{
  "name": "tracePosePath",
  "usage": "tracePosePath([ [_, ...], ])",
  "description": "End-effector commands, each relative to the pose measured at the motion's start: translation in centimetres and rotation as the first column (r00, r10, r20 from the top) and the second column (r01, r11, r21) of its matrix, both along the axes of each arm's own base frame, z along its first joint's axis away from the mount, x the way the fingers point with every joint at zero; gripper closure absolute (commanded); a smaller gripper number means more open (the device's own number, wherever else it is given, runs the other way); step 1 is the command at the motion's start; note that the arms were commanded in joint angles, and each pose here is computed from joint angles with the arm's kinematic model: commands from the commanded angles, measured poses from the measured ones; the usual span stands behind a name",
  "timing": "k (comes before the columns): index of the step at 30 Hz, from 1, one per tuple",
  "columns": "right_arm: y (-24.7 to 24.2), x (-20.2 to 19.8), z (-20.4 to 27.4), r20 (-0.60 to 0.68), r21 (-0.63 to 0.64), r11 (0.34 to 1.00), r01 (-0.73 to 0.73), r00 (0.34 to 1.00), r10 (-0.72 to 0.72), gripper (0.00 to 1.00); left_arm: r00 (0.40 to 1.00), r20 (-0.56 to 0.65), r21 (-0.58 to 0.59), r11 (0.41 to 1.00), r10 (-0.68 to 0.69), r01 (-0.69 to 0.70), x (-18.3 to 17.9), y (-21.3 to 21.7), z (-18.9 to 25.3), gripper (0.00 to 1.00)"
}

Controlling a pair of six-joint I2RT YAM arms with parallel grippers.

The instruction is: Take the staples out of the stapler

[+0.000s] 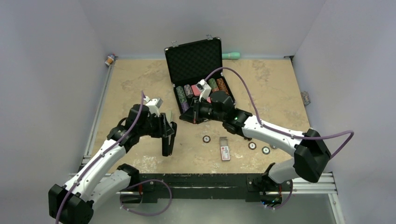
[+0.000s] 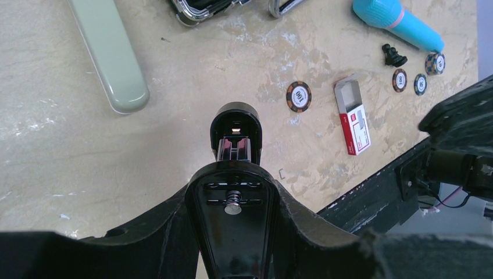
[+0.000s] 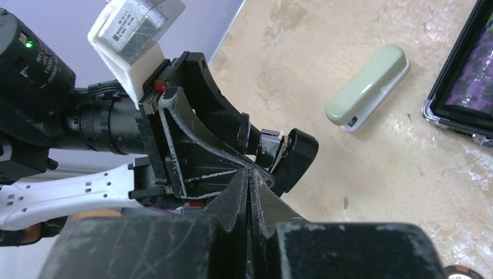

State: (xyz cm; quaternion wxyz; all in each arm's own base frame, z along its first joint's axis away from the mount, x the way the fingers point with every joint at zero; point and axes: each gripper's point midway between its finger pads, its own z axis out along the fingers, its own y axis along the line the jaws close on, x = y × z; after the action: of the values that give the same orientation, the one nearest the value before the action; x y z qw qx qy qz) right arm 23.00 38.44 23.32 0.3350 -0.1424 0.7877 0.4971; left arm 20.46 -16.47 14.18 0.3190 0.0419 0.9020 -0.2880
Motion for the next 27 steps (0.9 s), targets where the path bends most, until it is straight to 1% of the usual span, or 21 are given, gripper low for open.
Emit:
tracePosePath([
  [1,1.0,-0.6,-0.2,-0.006,0.047,0.998,-0.031,0.999,0.032,1.00,0.993,0.101,-0.118,0.990,-0.059,0.071,1.3,-2.6,2.3,1.00],
  [9,2.4,-1.5,-3.6,-0.069,-0.001,0.999,-0.047,0.996,0.047,1.00,0.993,0.071,-0.119,0.987,-0.097,0.105,0.9,-3.4,1.9,1.00],
  [16,2.4,-0.6,-4.6,-0.075,-0.036,0.999,-0.003,0.997,0.000,1.00,0.990,0.072,-0.118,0.985,-0.118,0.126,0.3,-3.7,1.9,1.00],
  [27,2.2,-0.3,-7.8,-0.101,-0.092,0.996,0.015,0.995,-0.024,1.00,0.984,0.113,-0.138,0.979,-0.139,0.154,-0.4,-3.9,3.0,1.00],
])
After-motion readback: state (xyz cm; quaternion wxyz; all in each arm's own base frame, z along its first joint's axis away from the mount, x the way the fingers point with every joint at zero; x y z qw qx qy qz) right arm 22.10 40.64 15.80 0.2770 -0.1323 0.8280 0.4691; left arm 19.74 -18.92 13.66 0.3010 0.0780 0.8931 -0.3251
